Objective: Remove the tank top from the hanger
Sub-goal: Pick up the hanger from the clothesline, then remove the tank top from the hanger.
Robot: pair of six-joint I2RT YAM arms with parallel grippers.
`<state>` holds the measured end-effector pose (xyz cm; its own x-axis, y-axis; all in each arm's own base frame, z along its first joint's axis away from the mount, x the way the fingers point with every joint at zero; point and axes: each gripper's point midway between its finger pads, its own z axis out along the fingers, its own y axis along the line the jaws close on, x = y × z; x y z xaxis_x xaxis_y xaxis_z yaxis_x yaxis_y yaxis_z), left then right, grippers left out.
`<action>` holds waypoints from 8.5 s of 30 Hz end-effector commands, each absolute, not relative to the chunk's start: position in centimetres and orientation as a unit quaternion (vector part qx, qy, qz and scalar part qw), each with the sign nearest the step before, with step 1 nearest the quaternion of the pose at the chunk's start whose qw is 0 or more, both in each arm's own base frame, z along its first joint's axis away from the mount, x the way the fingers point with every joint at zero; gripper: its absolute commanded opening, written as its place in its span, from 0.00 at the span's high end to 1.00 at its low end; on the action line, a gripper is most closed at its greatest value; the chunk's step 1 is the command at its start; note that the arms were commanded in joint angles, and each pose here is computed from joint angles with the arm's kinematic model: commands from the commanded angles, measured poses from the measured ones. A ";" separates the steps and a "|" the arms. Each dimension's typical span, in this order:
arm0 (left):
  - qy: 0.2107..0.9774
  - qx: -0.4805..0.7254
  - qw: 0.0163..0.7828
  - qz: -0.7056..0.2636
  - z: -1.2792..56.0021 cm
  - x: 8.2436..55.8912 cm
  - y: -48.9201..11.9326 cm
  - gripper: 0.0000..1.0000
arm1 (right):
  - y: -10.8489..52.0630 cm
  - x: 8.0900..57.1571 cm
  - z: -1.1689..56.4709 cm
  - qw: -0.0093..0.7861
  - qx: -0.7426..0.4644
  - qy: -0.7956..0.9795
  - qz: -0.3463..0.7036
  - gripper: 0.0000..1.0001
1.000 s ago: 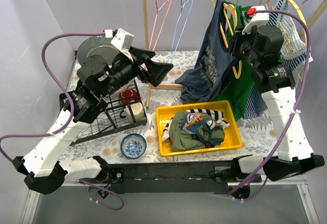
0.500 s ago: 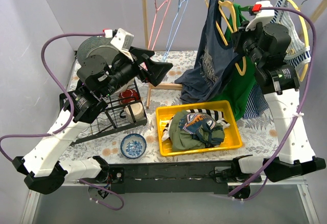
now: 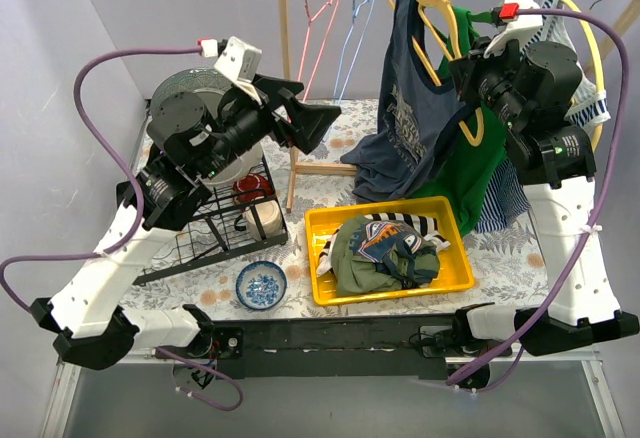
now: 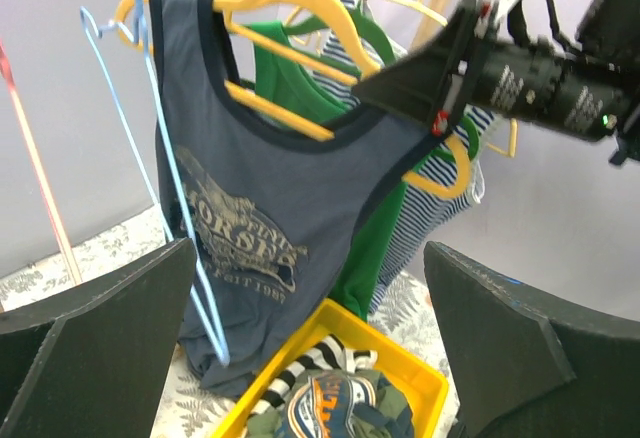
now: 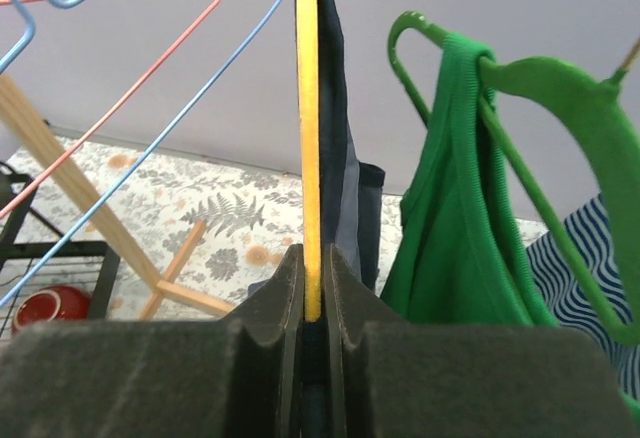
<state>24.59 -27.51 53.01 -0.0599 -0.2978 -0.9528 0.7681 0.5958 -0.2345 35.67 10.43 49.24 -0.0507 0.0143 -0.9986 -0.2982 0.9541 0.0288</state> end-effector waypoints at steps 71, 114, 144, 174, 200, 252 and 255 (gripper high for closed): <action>0.486 0.258 0.589 -0.591 56.9 29.4 -44.7 1.00 | 14.0 23.5 49.3 0.664 -0.188 0.668 0.280 0.99; 0.519 0.112 0.734 -0.423 59.9 34.0 -36.3 1.00 | 12.3 18.6 51.7 0.669 -0.049 0.647 0.362 0.44; 0.517 0.094 0.714 -0.462 59.8 33.8 -37.1 1.00 | 9.7 23.7 48.2 0.686 -0.012 0.682 0.252 0.43; 0.540 0.055 0.745 -0.387 58.9 36.8 -35.7 1.00 | 6.0 23.3 53.0 0.770 0.042 0.606 0.195 0.99; 0.535 0.024 0.750 -0.388 61.1 35.4 -33.0 1.00 | 1.7 20.4 49.8 0.785 0.120 0.592 0.139 0.99; 0.450 0.102 0.609 -0.645 66.6 21.8 -32.0 1.00 | 12.2 22.1 46.2 0.726 -0.084 0.606 0.315 0.99; 0.445 0.115 0.599 -0.656 66.9 20.1 -31.1 1.00 | 12.5 21.8 47.3 0.736 -0.107 0.593 0.309 0.99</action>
<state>25.20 -34.40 63.47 -0.2383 -0.6600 -0.7124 0.8389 0.2297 -0.4934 23.63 11.90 42.11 -0.0466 0.3479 -0.9364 -0.4836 0.8124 0.3259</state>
